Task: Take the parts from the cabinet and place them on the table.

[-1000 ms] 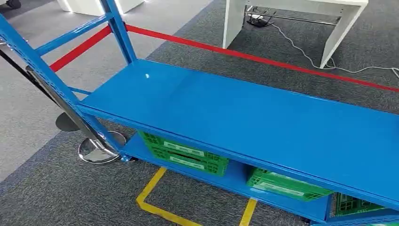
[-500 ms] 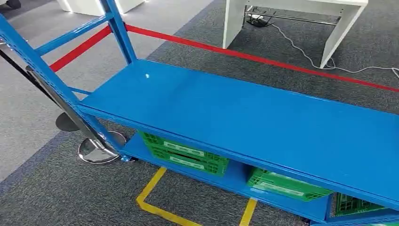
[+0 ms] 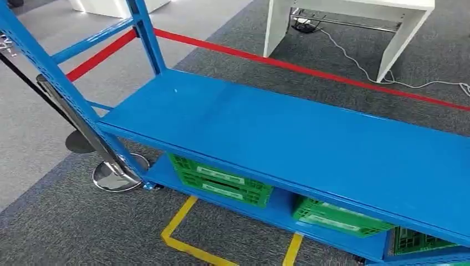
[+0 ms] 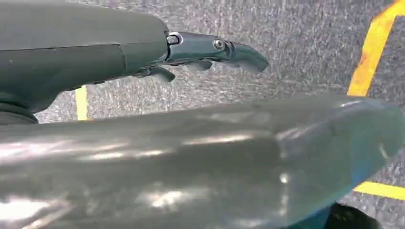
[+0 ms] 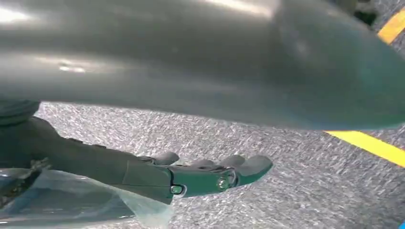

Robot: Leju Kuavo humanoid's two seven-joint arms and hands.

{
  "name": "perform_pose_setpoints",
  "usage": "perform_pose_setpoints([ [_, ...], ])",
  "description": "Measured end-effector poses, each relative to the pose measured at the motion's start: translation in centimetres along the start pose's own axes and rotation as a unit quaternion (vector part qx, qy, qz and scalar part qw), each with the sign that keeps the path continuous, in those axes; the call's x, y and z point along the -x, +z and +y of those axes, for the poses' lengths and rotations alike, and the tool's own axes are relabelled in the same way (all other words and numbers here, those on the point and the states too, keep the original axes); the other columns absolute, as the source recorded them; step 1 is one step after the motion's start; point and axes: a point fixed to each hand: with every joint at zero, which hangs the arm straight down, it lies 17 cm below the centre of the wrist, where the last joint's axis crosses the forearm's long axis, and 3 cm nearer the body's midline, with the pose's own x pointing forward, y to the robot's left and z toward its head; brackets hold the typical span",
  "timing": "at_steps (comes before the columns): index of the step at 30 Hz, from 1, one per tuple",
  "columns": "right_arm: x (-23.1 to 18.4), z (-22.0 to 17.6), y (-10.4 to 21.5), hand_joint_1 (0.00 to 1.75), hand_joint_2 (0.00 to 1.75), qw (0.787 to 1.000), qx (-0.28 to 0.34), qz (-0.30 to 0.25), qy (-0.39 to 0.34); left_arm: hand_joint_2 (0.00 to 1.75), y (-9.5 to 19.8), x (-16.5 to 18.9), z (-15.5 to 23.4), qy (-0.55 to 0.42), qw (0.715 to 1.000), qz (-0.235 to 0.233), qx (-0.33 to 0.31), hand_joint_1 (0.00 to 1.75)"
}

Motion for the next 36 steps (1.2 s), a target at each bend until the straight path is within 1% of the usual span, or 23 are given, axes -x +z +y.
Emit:
perform_pose_setpoints([
  [22,-0.01,-0.07,-0.02,0.00,0.00,1.000,0.001,0.001,-0.004,0.00,0.15,0.31,-0.10,-0.002,1.000,0.003,0.001,0.00],
  [28,-0.12,0.05,-0.04,0.00,0.00,1.000,0.000,0.000,-0.006,0.00,0.11,0.50,0.65,-0.004,1.000,0.005,-0.005,0.00],
  [36,-0.35,0.22,-0.15,0.00,0.00,1.000,-0.002,0.001,-0.013,0.00,0.11,0.26,0.05,0.000,1.000,0.004,0.000,0.00],
])
